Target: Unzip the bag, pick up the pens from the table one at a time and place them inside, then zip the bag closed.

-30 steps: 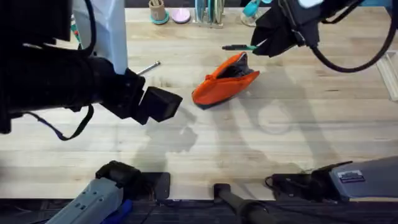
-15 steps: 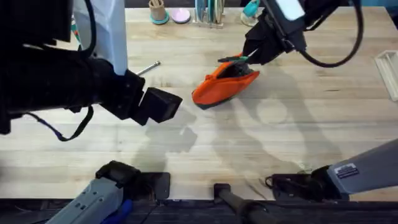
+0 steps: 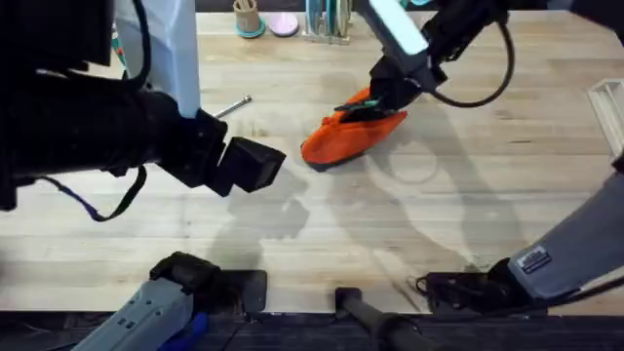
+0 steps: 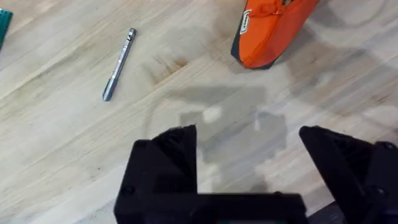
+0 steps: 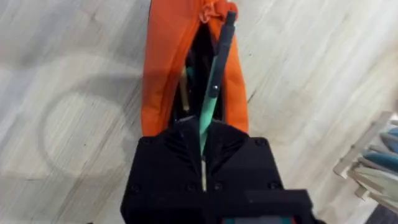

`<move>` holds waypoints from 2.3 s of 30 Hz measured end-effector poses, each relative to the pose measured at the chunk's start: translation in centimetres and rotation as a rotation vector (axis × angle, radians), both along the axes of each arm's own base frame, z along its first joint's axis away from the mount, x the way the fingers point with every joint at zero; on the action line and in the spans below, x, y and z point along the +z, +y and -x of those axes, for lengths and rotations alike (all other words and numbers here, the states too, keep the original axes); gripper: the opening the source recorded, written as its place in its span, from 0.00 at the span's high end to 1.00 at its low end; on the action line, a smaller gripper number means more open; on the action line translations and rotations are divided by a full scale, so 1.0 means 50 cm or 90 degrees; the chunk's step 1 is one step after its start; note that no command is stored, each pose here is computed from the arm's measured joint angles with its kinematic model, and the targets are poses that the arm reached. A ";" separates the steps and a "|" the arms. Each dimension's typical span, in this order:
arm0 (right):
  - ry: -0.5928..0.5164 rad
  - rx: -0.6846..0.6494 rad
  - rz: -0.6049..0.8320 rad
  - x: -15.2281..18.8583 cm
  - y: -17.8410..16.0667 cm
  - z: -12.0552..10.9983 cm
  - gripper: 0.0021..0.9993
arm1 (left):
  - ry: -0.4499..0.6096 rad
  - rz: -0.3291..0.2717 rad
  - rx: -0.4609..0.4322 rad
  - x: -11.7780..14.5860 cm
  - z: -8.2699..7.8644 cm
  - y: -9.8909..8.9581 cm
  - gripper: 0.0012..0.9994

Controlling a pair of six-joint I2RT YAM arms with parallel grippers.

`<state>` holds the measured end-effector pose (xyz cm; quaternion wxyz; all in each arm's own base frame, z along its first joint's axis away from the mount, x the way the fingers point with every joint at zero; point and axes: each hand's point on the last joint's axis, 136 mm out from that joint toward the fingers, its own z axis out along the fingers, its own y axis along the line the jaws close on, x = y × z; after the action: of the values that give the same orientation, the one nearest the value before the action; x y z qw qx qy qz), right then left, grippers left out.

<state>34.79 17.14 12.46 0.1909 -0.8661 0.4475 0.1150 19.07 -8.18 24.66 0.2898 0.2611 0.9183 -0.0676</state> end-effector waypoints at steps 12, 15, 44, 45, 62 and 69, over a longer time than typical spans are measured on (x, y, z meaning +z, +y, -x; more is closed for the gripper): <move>0.020 0.008 0.054 -0.063 -0.017 -0.011 0.97 | 0.000 0.000 0.000 0.000 0.000 0.000 0.01; 0.015 0.014 0.057 -0.074 -0.014 -0.018 0.97 | 0.000 0.000 0.000 0.000 0.000 0.000 0.01; 0.006 0.008 0.077 -0.079 -0.003 -0.010 0.00 | 0.000 0.000 0.000 0.000 0.000 0.000 0.00; 0.003 0.002 0.075 -0.072 -0.002 -0.010 0.00 | 0.000 0.000 0.000 0.000 0.000 0.000 0.00; -0.014 -0.331 0.006 0.107 0.002 -0.041 0.00 | -0.007 0.002 0.000 0.003 -0.005 -0.001 0.01; 0.026 -0.543 -0.029 0.171 -0.005 -0.071 0.00 | -0.013 -0.004 0.006 0.004 -0.009 0.003 0.01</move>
<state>38.34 16.90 21.02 0.2320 -0.5967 0.7664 0.0526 19.51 -8.04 24.87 0.2986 0.2585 0.9167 -0.0604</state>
